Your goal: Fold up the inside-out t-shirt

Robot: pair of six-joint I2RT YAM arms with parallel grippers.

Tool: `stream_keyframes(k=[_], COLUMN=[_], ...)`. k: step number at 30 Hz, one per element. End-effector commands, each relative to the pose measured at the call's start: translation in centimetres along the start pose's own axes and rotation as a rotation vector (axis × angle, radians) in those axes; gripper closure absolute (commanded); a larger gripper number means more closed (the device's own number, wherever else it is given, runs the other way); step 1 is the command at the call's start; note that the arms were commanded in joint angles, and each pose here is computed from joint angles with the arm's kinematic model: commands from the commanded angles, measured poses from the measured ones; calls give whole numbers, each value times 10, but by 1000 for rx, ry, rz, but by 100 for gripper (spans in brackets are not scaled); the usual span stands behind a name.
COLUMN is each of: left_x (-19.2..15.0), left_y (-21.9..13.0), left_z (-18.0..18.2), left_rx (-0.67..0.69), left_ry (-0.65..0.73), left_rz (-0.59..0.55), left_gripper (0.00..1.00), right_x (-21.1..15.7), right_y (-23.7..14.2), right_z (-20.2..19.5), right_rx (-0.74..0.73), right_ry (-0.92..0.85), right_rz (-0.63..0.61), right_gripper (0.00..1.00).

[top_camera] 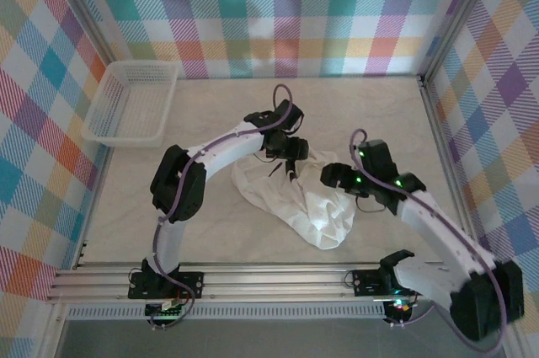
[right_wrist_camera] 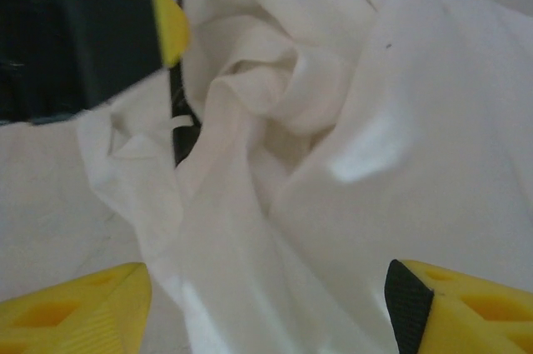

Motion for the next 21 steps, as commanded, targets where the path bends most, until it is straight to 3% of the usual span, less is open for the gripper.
stream_keyframes(k=[1, 4, 7, 8, 9, 11, 12, 16, 21], left_x=[16, 21, 20, 21, 25, 36, 45, 81, 87], left_y=[12, 26, 44, 48, 48, 36, 21, -68, -180], left_z=[3, -7, -9, -7, -6, -5, -6, -2, 32], left_rx=[-79, -209, -233, -224, -232, -276, -300, -368, -304], left_ry=[-73, -46, -43, -47, -53, -66, -69, -80, -144], left_rz=[4, 65, 127, 131, 124, 78, 37, -153, -348], left_gripper=[29, 29, 33, 41, 58, 99, 100, 100, 100], right_x=[20, 30, 39, 42, 46, 52, 56, 60, 19], right_y=[24, 52, 69, 71, 71, 64, 57, 4, -79], right_z=[5, 1, 2, 4, 6, 10, 13, 26, 24], right_rx=[-19, -76, -83, -76, -69, -41, -16, 106, 251], right_ry=[-21, -2, -29, -41, -48, -59, -70, -157, -265], right_rz=[15, 44, 60, 62, 56, 41, 26, -101, -434], right_gripper=[25, 24, 36, 45, 64, 91, 100, 100, 100])
Point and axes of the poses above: each hand's point on the last joint's axis, 136 mm out from that joint toward the fingers, its own y axis out along the fingers, its own z axis along the line the jaws close on, x = y × z, the point moved 9 cm from there along -y, back along the fingers, and after that the axes turned 2 degrees about y, right-handed, at the moved point
